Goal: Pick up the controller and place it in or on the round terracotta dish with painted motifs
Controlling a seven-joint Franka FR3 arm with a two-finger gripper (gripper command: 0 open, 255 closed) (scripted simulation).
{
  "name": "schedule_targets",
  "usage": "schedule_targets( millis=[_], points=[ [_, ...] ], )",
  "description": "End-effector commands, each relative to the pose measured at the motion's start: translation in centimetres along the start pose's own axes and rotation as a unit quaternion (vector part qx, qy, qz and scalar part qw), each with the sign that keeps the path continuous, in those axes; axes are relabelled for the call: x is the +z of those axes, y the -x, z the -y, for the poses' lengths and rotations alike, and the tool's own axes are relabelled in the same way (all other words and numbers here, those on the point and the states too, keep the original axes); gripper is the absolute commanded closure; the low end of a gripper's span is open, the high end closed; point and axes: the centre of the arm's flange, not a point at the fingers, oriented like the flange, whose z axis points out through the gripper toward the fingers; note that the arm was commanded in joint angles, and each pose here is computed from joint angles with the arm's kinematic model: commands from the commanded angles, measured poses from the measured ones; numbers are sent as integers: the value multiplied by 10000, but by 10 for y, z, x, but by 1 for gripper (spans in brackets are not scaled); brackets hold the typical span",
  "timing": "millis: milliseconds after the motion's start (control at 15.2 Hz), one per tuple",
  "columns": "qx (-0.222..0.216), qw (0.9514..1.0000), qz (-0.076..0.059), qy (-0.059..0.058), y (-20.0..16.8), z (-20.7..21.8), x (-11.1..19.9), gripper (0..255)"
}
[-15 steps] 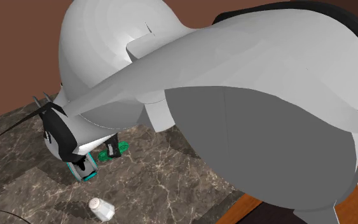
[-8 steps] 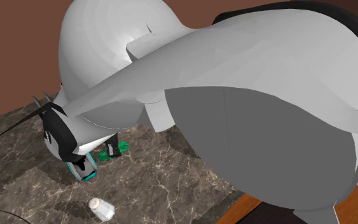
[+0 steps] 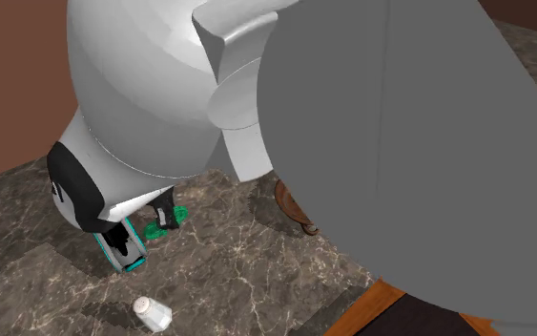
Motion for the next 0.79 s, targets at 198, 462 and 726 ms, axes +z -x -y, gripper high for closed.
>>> schedule_targets(
  millis=[198,462,726],
  points=[
    [0,10000,0,-1,1,1,-27,255],
    [0,10000,0,-1,1,1,-48,255],
    [0,10000,0,-1,2,2,-69,255]
  ],
)
